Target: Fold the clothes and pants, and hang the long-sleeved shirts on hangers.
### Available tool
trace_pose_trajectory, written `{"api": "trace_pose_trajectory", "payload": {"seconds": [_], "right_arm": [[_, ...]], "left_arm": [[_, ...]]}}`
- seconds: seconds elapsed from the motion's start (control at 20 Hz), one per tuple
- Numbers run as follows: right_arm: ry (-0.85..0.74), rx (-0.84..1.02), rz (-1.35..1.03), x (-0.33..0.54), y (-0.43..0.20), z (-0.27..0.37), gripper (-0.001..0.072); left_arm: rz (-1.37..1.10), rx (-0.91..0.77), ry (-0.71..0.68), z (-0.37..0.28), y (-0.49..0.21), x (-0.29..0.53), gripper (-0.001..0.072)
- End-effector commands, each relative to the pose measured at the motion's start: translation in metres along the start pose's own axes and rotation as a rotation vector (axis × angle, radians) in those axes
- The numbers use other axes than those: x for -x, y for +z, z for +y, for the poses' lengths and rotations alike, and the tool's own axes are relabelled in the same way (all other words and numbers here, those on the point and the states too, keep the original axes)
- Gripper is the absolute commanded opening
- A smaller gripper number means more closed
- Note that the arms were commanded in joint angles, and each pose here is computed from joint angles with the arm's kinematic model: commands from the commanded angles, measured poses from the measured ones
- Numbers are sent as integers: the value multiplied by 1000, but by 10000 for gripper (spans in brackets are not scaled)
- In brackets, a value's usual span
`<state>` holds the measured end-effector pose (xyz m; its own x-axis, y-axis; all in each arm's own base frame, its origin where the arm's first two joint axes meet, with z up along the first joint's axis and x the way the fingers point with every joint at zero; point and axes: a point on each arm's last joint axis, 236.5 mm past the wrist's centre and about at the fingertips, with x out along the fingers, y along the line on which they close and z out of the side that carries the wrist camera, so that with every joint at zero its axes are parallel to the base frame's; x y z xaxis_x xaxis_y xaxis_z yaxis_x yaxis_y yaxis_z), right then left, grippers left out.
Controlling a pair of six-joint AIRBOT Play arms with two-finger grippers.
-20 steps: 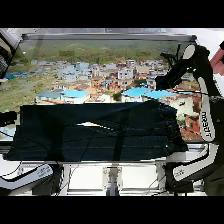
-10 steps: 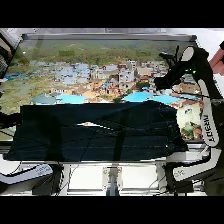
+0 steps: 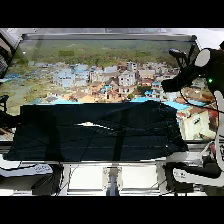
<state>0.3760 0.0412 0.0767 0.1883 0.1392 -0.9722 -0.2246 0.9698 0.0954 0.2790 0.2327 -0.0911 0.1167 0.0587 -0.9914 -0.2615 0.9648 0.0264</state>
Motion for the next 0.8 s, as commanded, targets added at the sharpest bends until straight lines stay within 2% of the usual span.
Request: {"api": "trace_pose_trajectory", "payload": {"seconds": [0.0,0.05,0.1,0.15,0.35,0.6,0.75], "right_arm": [[-22,-22,35,-8,-28,-2,19],[-18,-27,54,-13,-34,-2,19],[-14,-31,76,-20,-40,-2,19],[-12,-33,88,-24,-44,-1,19],[-2,-35,93,-29,-46,0,19],[-3,-31,81,-29,-43,0,19],[-8,-28,51,-29,-36,-1,20]], "left_arm": [[-15,14,-31,-6,6,-8,363],[-23,27,-49,-10,8,-9,311],[-30,36,-62,-13,9,-8,112],[-39,52,-85,-19,12,-7,22],[-128,125,-128,-31,28,26,22],[-239,346,-124,-27,42,114,22],[-338,542,-122,-15,46,157,23]]}}
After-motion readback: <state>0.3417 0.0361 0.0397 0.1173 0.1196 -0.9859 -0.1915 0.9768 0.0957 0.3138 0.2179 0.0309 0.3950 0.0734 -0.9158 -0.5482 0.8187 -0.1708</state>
